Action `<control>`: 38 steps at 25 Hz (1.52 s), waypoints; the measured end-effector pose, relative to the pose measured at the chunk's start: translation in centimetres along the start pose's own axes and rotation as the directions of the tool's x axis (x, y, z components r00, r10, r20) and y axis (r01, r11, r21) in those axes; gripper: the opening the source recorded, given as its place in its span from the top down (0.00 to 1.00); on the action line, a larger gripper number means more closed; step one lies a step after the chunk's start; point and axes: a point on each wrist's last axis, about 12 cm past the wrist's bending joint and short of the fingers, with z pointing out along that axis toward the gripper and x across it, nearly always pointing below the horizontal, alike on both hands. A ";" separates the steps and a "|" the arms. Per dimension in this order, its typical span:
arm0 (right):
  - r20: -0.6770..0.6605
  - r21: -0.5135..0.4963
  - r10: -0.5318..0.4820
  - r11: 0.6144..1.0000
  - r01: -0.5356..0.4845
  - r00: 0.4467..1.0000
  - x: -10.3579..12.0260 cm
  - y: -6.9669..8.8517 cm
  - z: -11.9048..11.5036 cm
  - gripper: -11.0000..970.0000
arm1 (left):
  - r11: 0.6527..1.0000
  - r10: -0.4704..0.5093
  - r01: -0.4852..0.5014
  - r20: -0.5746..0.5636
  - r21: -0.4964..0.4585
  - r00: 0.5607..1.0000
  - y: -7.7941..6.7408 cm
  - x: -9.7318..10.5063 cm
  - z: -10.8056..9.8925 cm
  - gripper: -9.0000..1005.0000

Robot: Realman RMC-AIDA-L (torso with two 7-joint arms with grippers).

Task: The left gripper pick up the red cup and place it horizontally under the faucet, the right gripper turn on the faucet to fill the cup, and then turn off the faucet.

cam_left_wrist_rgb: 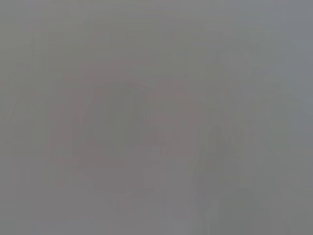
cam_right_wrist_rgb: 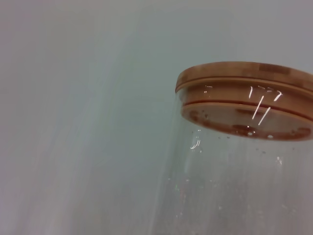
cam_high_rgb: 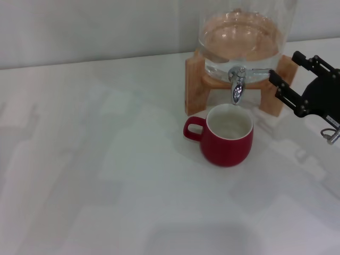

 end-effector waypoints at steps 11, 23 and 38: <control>0.018 0.072 0.005 0.997 -0.006 1.000 -0.1 -0.2 -3.1 0.36 | 1.000 0.007 -0.007 -0.007 -0.007 1.000 0.1 0.1 -0.2 0.25; 0.021 0.280 -0.041 0.959 0.033 0.999 -0.6 -3.6 -4.9 0.36 | 0.999 0.005 -0.007 -0.041 -0.050 0.999 0.9 0.9 -0.8 0.25; -0.058 0.511 -0.010 0.859 0.038 0.998 0.3 -6.7 -2.9 0.36 | 0.959 -0.029 0.006 -0.075 -0.283 0.997 3.8 2.8 -1.8 0.25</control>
